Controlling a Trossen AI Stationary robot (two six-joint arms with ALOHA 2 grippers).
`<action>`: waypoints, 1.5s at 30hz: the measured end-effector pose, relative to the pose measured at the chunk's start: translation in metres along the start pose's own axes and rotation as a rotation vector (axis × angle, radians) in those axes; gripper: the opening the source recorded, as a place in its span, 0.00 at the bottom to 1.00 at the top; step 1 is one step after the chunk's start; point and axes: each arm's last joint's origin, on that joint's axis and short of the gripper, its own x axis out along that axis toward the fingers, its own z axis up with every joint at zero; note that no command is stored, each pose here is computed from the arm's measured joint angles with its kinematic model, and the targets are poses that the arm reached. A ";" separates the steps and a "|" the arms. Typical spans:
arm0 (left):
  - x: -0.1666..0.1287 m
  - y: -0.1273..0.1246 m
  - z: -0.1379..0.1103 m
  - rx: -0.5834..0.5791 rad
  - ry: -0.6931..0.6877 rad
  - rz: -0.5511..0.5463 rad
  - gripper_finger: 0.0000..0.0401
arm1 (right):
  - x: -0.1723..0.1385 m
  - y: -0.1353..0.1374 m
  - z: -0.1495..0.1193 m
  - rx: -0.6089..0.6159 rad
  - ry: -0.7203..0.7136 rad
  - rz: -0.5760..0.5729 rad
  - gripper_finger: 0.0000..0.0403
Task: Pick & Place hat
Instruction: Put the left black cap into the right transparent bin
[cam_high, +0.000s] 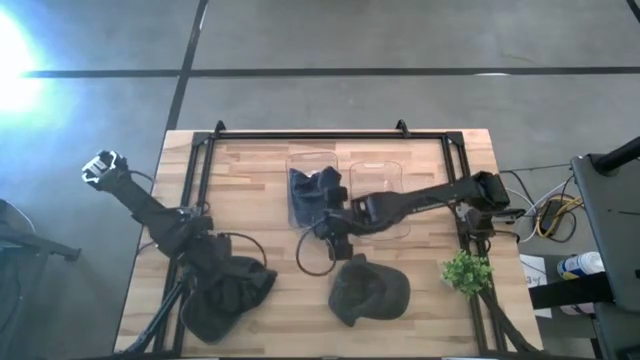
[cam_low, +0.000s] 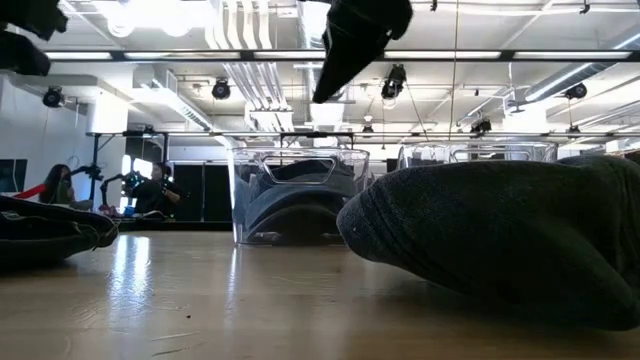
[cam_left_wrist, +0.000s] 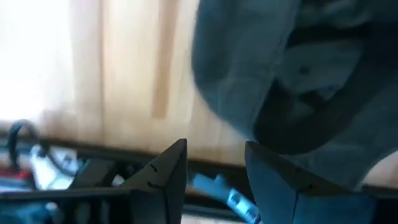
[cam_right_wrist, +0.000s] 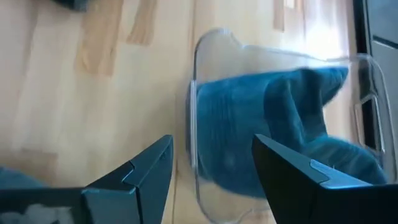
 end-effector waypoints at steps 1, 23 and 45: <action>0.001 0.000 -0.002 -0.007 0.006 0.007 0.38 | -0.001 0.006 -0.001 -0.006 0.008 -0.002 0.54; 0.053 0.001 -0.010 -0.231 0.133 -0.157 0.38 | -0.024 0.082 -0.022 0.172 0.062 0.001 0.54; 0.004 -0.018 0.026 -0.166 -0.291 -0.394 0.38 | -0.028 0.090 -0.026 0.265 0.076 -0.009 0.54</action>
